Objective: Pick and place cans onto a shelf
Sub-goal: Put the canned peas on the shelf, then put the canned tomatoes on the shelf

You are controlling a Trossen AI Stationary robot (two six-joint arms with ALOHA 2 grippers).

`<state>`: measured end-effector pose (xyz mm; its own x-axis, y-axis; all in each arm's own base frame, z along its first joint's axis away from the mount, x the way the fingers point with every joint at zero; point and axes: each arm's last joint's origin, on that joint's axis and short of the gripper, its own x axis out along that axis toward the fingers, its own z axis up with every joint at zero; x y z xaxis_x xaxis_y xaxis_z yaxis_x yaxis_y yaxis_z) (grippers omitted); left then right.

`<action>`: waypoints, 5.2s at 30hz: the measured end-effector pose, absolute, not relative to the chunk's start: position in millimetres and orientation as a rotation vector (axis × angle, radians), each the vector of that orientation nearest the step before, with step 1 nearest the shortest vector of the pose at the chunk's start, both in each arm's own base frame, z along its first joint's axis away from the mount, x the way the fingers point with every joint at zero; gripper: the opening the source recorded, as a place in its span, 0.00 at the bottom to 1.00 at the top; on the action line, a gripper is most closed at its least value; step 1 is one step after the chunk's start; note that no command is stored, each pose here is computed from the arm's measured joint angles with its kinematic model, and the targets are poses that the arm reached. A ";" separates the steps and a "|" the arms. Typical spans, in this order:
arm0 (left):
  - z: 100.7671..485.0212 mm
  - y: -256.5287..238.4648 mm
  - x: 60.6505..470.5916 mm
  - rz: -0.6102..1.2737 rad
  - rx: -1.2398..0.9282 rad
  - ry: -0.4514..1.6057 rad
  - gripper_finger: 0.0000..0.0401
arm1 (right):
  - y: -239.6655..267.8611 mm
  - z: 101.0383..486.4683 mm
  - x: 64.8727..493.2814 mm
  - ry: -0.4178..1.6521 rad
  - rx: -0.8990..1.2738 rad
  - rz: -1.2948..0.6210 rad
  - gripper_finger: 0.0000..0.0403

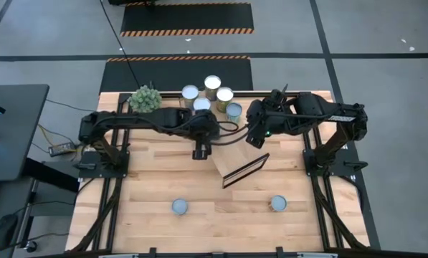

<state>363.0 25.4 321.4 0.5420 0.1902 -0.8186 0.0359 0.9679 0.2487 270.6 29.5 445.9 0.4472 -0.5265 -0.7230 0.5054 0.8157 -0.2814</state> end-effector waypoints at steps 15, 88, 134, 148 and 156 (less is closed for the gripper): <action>318.0 43.5 364.8 0.152 0.252 1.006 0.04 | 24.2 447.2 269.3 0.911 -0.039 -0.641 0.86; 362.0 -75.9 289.4 -0.002 0.261 1.041 0.02 | 107.5 424.8 257.4 0.901 0.180 -0.454 0.86; 340.7 -166.5 249.1 -0.150 0.583 0.846 0.03 | 162.1 323.7 258.4 1.045 0.275 -0.422 0.86; 292.5 -150.1 212.5 -0.063 0.226 0.745 0.03 | 164.3 322.4 251.0 1.088 0.230 -0.425 0.86; 281.2 -130.3 188.8 -0.033 0.038 0.645 0.03 | 164.8 322.2 250.7 1.102 0.231 -0.412 0.86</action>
